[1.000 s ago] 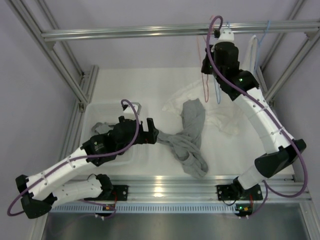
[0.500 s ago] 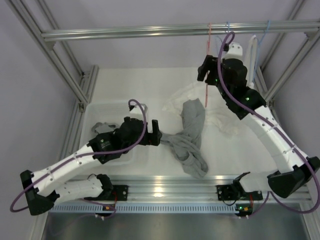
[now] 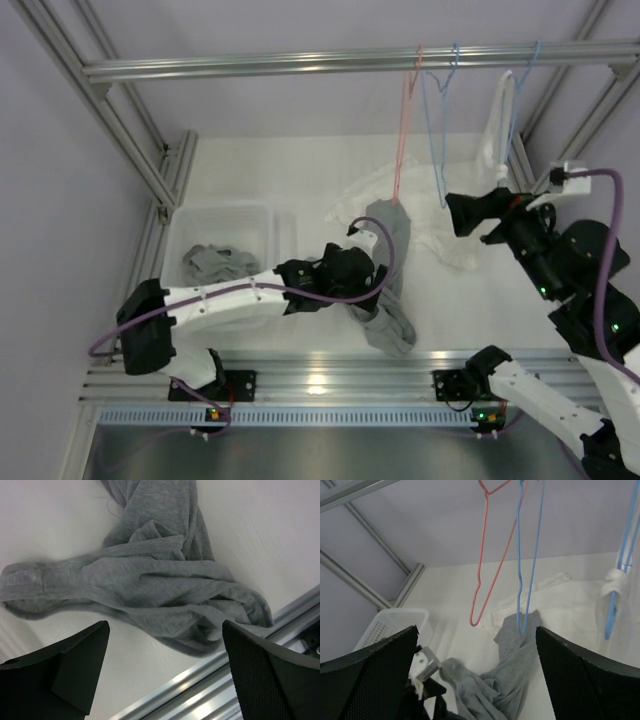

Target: Remove the tank top from the hanger

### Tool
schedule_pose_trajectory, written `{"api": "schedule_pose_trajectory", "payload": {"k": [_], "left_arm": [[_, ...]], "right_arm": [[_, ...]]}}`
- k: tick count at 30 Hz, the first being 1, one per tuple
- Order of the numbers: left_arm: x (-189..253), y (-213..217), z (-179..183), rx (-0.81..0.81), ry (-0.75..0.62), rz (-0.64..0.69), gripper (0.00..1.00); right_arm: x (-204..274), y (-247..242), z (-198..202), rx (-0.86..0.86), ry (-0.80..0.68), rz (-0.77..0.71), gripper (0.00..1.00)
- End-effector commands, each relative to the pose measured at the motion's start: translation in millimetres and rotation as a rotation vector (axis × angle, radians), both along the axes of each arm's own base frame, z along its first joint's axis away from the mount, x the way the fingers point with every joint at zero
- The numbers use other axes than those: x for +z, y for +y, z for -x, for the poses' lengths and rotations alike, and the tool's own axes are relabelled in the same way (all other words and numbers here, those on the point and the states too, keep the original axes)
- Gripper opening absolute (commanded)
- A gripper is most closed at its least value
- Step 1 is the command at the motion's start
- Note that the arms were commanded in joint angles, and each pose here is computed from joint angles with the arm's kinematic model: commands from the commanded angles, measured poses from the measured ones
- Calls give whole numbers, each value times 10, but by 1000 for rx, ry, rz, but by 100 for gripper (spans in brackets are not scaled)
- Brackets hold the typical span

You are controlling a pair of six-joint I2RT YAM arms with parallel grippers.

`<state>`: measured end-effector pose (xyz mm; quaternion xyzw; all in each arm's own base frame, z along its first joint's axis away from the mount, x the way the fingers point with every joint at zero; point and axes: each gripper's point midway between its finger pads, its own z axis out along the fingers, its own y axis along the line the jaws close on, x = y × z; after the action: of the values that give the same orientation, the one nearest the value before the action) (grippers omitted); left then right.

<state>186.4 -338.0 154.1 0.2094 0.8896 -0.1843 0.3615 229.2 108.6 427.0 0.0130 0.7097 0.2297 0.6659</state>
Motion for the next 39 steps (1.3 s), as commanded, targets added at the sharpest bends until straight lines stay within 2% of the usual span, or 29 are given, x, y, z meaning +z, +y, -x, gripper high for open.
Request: {"api": "schedule_pose_trajectory", "payload": {"k": [1,5,10,15,19,21,22,24,25,26,27,30,31,33,34,35,37,39], "left_arm": [[18,-269,-261,35,-88,5,99],[-365,-497,-438,38,-100,-63,99],[-619,-787,-589,35,-72,-67,99],[-1108,-848,-633,53,19,-104,99],[-1544,-736,-511,76,98,-161,97],[-1627,-674,-454,98,127,-162,89],[-1664,-605,-404,107,138,-171,75],[-1661,-551,-357,105,133,-181,40],[-1589,-531,-343,105,128,-169,29],[-1626,-430,-296,112,137,-184,11],[-1600,-383,-278,118,137,-182,0],[-1297,-134,-235,175,101,-144,0],[-973,-82,-246,193,68,-80,0],[-676,53,-279,222,15,-53,0],[-325,128,-336,251,-43,-5,0],[-200,244,-326,252,-62,-31,0],[339,338,-397,285,-141,36,0],[596,508,-403,303,-184,18,0]], "right_arm": [[-290,-163,345,21,73,46,99],[-213,-320,592,24,45,48,99],[-152,-398,726,32,19,58,99],[-223,-380,749,51,24,73,99],[-217,-379,796,68,10,73,99],[-181,-397,830,69,-5,66,99],[-150,-410,854,70,-14,62,99],[-99,-427,894,73,-31,49,99],[-83,-436,917,75,-38,45,99],[-70,-439,927,77,-42,43,99],[-45,-452,951,77,-50,35,99],[-38,-462,966,77,-54,34,99],[-43,-459,965,78,-53,35,99],[-49,-449,955,80,-51,36,99],[-53,-439,949,83,-48,38,100],[-53,-432,942,84,-47,38,99],[-53,-426,933,85,-44,40,99],[-45,-423,923,83,-43,42,99]]}}
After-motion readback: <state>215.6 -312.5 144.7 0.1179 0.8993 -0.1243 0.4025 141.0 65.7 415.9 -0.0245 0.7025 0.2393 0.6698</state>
